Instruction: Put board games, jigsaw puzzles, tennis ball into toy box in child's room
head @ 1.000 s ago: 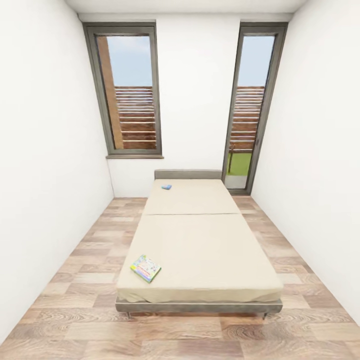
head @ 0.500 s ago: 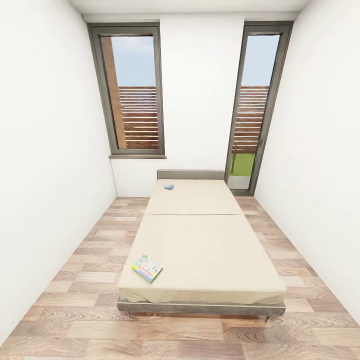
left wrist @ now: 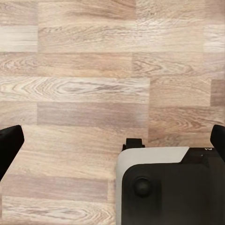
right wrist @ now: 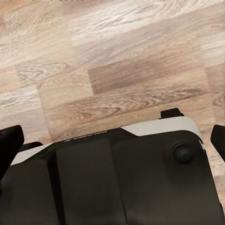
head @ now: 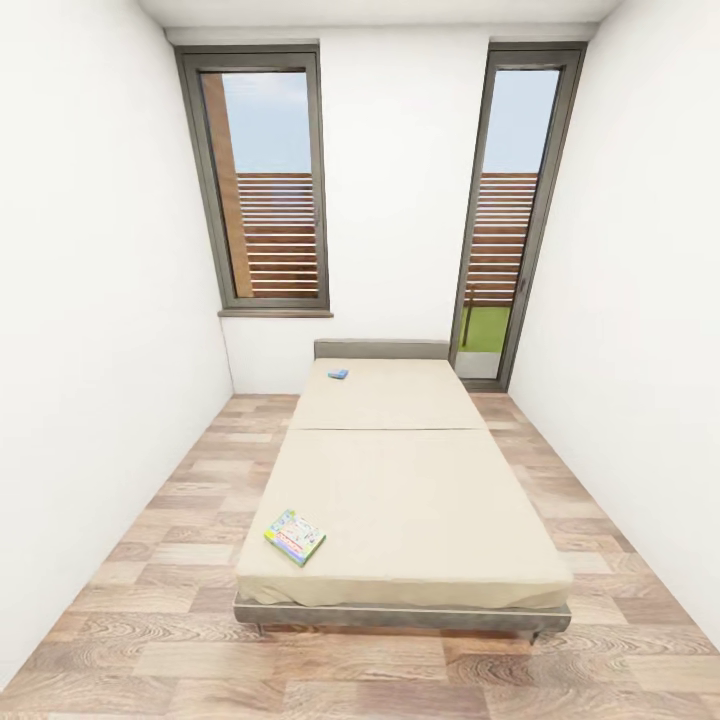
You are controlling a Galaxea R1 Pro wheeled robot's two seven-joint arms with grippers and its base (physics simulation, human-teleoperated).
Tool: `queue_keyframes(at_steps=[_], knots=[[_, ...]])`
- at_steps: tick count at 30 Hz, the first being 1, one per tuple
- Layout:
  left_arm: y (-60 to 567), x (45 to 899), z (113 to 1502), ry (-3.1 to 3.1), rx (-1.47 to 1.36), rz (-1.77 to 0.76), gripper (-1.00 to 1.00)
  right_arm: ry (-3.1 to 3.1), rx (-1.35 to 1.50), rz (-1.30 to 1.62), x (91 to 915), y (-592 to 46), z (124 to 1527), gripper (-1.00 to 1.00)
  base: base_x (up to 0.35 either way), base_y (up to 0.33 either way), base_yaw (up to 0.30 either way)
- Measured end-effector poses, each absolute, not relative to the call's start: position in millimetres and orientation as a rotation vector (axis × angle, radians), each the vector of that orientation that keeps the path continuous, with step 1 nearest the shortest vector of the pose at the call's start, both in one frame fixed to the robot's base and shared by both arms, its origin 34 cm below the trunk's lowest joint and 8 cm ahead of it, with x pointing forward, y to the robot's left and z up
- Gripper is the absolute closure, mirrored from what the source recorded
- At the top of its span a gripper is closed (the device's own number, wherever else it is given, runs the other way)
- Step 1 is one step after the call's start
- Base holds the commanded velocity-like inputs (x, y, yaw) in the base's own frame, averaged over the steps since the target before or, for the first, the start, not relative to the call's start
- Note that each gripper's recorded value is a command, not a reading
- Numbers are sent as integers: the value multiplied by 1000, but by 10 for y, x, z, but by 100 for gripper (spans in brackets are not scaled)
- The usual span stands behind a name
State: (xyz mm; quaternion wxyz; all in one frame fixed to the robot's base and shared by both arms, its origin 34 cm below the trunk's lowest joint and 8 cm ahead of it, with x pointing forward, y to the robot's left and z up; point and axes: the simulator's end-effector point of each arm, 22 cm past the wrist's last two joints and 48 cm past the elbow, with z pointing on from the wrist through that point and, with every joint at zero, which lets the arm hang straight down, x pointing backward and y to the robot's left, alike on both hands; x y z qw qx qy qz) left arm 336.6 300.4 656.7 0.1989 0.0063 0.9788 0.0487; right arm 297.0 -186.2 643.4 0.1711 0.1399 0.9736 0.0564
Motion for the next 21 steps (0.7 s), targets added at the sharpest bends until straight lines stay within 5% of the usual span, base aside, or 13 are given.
queue_keyframes(at_steps=[21], knots=[[3120,3953,6942,2733,39,-7,-100,2701,389,217,3530,-1700,6690,-100,0,0,0]])
